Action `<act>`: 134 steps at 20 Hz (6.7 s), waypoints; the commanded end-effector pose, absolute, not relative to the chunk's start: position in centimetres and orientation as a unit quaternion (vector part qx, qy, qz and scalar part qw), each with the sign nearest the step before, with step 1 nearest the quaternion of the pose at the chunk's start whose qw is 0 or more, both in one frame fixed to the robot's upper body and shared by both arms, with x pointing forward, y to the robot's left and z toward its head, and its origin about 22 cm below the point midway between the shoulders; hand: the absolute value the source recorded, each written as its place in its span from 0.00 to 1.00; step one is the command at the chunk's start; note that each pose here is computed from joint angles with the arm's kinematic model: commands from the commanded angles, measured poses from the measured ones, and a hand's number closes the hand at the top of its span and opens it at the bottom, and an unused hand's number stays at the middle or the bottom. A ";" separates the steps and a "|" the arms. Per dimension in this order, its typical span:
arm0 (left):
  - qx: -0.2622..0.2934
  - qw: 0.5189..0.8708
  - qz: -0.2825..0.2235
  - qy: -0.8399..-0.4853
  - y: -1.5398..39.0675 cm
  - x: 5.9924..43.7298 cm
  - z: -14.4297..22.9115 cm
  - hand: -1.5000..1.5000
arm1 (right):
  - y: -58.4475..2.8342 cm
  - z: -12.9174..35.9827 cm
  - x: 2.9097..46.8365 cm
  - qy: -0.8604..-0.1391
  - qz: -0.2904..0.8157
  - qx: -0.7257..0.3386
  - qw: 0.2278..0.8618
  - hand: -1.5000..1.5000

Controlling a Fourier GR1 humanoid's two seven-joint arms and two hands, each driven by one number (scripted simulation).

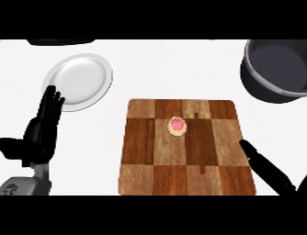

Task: Pick the cupcake from the cutting board and place it in the pot

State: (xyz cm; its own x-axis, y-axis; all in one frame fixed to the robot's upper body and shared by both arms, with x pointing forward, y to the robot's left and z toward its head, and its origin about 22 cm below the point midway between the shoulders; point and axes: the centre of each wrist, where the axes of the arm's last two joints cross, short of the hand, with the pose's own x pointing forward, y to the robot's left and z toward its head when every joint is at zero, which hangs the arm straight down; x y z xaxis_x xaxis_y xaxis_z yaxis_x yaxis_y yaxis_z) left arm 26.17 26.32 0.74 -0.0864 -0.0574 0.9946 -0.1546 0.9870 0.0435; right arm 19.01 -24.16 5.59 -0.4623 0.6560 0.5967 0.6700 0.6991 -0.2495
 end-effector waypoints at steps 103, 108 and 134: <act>0.052 0.656 0.012 -0.753 23.3 24.5 0.9 0.50 | -32.1 19.7 29.6 -0.689 0.370 -0.460 0.421 1.00; 0.049 0.660 0.003 -0.750 22.4 24.0 0.5 0.50 | -35.2 18.9 33.7 -0.680 0.362 -0.467 0.433 1.00; 0.024 0.649 -0.005 -0.760 20.4 25.2 1.1 0.50 | -46.0 9.6 37.6 -0.482 0.404 -0.458 0.628 0.00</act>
